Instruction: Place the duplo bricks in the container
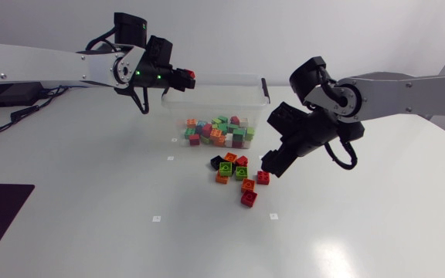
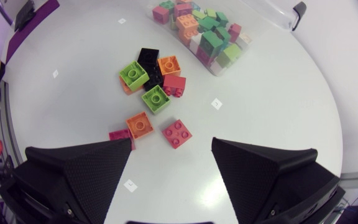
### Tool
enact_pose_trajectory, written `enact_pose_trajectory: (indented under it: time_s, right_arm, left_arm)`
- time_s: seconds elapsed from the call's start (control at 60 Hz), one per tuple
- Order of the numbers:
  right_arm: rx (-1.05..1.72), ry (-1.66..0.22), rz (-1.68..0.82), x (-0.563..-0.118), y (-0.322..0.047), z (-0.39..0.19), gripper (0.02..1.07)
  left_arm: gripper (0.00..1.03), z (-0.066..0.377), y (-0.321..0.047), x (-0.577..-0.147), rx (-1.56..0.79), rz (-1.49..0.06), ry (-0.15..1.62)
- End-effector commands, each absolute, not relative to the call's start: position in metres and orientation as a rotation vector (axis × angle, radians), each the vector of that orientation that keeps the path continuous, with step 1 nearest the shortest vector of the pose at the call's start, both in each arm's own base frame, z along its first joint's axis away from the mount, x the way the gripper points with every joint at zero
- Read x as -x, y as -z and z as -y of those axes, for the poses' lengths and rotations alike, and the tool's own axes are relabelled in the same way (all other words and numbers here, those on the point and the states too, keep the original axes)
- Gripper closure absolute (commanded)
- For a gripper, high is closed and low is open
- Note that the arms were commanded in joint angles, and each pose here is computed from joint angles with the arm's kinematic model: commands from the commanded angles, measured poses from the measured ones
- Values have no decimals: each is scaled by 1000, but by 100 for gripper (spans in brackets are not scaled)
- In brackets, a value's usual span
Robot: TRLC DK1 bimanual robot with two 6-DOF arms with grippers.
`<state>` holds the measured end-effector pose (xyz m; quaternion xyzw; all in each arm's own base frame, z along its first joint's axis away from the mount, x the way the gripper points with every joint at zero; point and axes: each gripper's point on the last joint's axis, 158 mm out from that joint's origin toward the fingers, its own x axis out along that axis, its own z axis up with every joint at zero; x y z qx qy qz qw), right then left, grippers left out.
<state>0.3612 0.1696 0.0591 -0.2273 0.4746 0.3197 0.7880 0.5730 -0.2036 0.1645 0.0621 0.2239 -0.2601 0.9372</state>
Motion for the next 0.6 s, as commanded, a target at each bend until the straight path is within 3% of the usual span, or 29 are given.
enact_pose_trajectory:
  time_s: [0.0, 0.067, 0.2, 0.583]
  right_arm:
    - [588, -767, -1036, -354, -42, -163, 14]
    - [627, -810, -1041, -351, -35, -162, 11]
    - [698, -873, -1062, -350, -21, -159, 11]
    - [768, -984, -1072, -364, 10, -159, 11]
  left_arm:
    - [51, 209, -163, -577, -103, -470, 523]
    - [30, 208, -162, -574, -112, -490, 506]
    - [5, 202, -168, -565, -137, -513, 453]
    - [5, 171, -193, -499, -177, -577, 439]
